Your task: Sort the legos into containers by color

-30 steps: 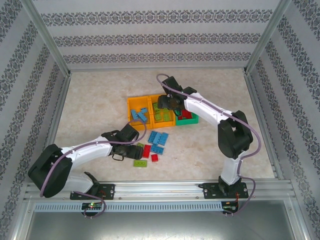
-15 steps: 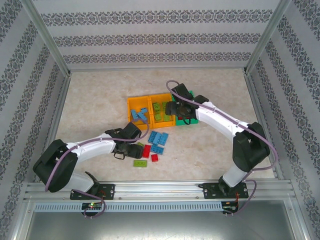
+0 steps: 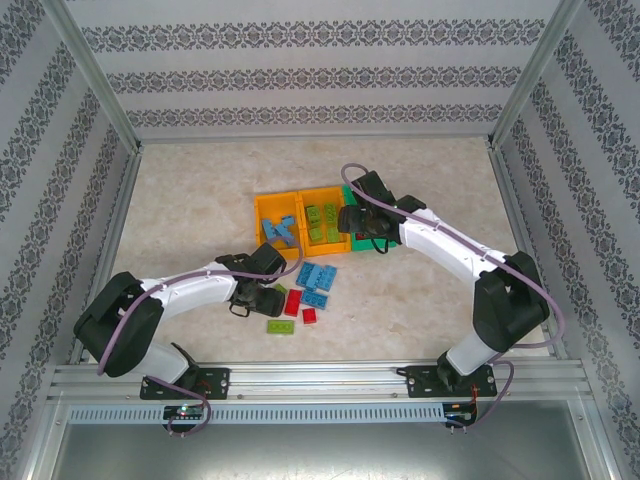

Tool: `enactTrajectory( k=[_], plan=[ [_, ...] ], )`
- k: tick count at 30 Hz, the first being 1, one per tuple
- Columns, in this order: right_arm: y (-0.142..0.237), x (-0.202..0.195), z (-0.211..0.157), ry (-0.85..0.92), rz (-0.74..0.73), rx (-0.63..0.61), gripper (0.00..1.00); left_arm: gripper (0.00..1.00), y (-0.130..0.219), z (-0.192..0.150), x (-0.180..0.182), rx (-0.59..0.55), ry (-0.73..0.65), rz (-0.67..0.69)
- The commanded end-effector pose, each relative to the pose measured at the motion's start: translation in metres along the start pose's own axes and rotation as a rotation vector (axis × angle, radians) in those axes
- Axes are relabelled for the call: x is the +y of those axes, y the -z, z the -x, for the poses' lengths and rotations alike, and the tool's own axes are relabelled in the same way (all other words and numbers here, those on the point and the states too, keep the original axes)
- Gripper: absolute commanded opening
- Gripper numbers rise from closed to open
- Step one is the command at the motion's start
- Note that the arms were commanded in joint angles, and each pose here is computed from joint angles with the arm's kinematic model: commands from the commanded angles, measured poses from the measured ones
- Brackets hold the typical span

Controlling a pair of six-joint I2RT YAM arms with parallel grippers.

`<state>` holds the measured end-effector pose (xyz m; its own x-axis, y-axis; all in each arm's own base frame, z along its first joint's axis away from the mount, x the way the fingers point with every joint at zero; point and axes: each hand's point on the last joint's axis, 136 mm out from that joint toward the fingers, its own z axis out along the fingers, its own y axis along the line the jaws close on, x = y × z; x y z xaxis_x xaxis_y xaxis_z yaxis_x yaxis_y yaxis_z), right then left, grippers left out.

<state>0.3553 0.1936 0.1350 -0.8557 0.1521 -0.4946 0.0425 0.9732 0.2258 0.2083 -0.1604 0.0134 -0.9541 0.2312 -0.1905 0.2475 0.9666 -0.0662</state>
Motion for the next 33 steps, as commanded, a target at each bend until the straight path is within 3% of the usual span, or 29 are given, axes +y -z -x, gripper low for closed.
enactTrajectory(
  k=[1, 9, 19, 23, 33],
  plan=[
    [0.006, -0.010, 0.002, -0.024, -0.021, -0.027, 0.74, 0.72, 0.001, 0.044, -0.031, -0.159, -0.064, -0.105],
    [0.005, -0.015, 0.000, -0.036, -0.022, -0.024, 0.74, 0.80, 0.014, 0.048, -0.024, -0.185, -0.097, -0.057],
    [0.003, -0.017, -0.003, -0.058, -0.007, -0.022, 0.75, 0.78, 0.009, 0.057, -0.027, -0.175, -0.207, -0.029],
    [0.004, -0.020, -0.004, -0.068, -0.008, -0.023, 0.75, 0.77, 0.004, 0.051, -0.022, -0.144, -0.190, -0.009],
    [0.000, -0.024, -0.010, -0.092, 0.007, -0.011, 0.75, 0.77, 0.024, 0.042, -0.015, -0.195, -0.152, -0.017]
  ],
)
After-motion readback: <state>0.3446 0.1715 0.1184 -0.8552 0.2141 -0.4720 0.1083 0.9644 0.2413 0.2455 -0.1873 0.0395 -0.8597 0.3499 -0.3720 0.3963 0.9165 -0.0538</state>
